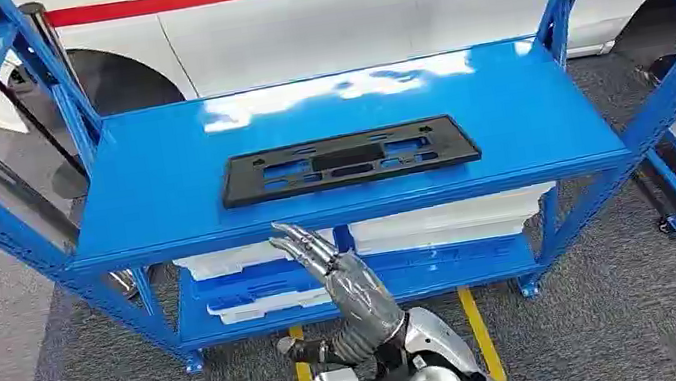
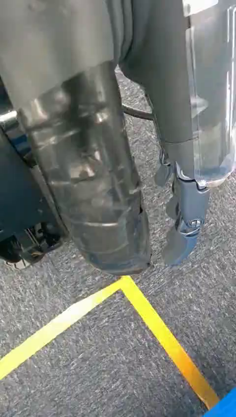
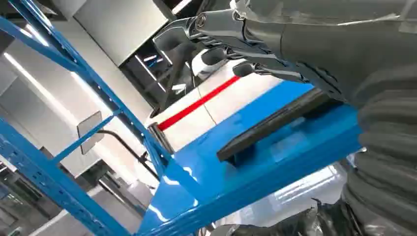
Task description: Take the parts from the cabinet and place them on the table.
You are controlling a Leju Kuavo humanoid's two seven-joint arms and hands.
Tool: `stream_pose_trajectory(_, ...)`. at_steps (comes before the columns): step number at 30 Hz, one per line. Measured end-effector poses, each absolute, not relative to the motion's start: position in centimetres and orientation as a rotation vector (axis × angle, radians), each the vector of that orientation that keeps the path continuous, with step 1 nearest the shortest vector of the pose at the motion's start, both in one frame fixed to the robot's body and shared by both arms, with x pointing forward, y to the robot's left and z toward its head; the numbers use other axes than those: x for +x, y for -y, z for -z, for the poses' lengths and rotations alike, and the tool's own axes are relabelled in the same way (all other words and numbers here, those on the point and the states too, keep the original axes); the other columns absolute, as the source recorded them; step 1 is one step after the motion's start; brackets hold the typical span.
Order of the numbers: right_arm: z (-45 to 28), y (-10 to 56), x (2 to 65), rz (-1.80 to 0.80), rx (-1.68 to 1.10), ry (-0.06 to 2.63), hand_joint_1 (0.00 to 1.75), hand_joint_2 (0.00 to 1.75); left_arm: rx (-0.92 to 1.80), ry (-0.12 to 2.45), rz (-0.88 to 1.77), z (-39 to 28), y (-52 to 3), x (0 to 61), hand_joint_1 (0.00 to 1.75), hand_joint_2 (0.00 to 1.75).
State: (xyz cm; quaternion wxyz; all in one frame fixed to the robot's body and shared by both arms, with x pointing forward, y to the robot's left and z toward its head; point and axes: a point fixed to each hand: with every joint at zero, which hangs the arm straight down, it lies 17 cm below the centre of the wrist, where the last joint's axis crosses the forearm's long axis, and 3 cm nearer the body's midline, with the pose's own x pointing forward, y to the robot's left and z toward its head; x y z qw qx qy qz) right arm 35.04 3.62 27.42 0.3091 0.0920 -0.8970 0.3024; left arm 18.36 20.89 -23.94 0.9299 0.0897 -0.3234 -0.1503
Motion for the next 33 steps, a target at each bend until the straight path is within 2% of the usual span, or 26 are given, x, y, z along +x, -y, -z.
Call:
stream_pose_trajectory(4,-27.0,-3.9,35.2,-0.811,0.256,2.335,0.00,1.75,0.174,0.673,0.301,23.8,-20.7,18.5,0.00,0.00)
stream_pose_trajectory(5,-26.7,-3.9,35.3,-0.817,0.265,2.316,0.00,0.00,0.165,0.679,0.298,23.8,-20.6,18.5,0.00,0.00)
stream_pose_trajectory(10,-24.7,-4.3,35.3,-0.826,0.406,2.172,0.00,0.00,0.143,0.695,0.286,23.7,-20.3,18.4,0.00,0.00)
stream_pose_trajectory(19,-24.0,-4.1,35.6,-0.832,0.425,2.134,0.00,0.00,0.141,0.699,0.278,23.6,-20.3,18.4,0.00,0.00)
stream_pose_trajectory(20,-23.9,-4.2,35.7,-0.832,0.431,2.121,0.00,1.75,0.142,0.699,0.275,23.6,-20.4,18.4,0.00,0.00)
stream_pose_trajectory(32,-25.1,-3.4,36.0,-0.833,0.338,2.202,0.00,1.75,0.124,0.695,0.263,23.8,-20.3,18.0,0.00,0.00)
stream_pose_trajectory(33,-25.5,-3.3,36.0,-0.826,0.335,2.219,0.00,0.00,0.122,0.691,0.264,23.8,-20.2,17.8,0.00,0.00)
